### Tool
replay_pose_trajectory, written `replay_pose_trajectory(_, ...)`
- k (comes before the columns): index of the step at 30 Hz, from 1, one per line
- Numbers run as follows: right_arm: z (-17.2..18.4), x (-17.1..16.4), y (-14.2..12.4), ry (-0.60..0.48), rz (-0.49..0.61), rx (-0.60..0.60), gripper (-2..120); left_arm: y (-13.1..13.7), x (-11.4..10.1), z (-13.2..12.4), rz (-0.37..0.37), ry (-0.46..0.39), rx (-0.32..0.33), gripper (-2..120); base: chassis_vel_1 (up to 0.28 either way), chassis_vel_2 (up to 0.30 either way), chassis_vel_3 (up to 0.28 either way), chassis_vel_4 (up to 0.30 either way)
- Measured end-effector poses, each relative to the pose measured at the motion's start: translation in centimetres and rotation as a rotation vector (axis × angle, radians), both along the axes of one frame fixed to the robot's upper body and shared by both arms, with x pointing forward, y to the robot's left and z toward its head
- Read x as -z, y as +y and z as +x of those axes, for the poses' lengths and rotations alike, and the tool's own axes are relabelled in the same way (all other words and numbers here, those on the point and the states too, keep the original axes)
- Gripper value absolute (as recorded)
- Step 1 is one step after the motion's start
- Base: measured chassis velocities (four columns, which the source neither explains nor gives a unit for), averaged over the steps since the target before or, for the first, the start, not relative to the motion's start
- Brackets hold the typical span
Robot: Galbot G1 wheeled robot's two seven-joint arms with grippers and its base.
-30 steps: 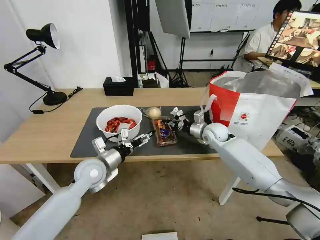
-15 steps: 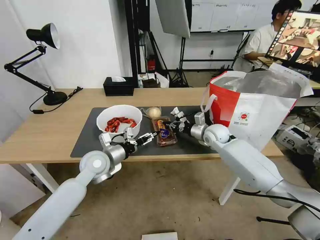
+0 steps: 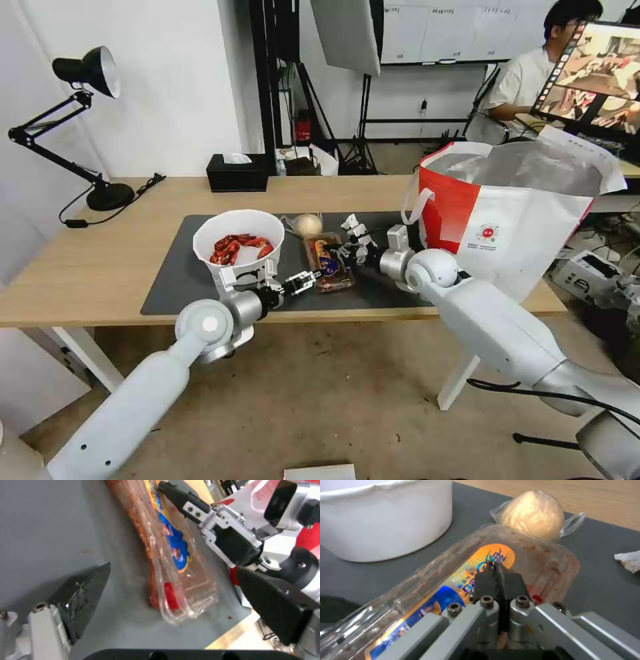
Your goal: Pick up the trash from the table and place it into the takeout bag.
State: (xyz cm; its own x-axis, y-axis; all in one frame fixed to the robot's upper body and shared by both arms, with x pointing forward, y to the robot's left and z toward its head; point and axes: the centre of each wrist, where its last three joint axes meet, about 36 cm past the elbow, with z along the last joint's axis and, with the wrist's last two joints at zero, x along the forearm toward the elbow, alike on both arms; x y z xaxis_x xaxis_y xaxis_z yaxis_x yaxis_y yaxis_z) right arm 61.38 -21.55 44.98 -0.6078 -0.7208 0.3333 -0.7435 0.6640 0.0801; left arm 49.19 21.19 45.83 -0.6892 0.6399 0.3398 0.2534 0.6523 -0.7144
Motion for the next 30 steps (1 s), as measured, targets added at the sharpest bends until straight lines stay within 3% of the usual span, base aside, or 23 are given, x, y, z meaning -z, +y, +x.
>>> replay_pose_trajectory(17,-0.4,-0.3,0.0,-0.006,0.006,-0.002,0,-1.8,0.2,1.1,0.019,0.01,0.02,100,0.0,0.0,0.0,0.0)
replay_pose_trajectory(21,-0.5,-0.4,0.1,-0.008,0.008,-0.003,0,-1.8,0.3,0.9,0.031,0.012,0.014,92,0.0,0.0,0.0,0.0)
replay_pose_trajectory(23,-0.5,-0.5,0.2,-0.008,0.009,-0.004,0,-1.8,0.4,0.8,0.04,0.017,0.006,80,0.0,0.0,0.0,0.0)
replay_pose_trajectory(30,-0.6,-0.6,0.3,-0.01,0.012,-0.005,0,-1.8,0.7,0.7,0.055,0.022,-0.003,57,0.0,0.0,0.0,0.0)
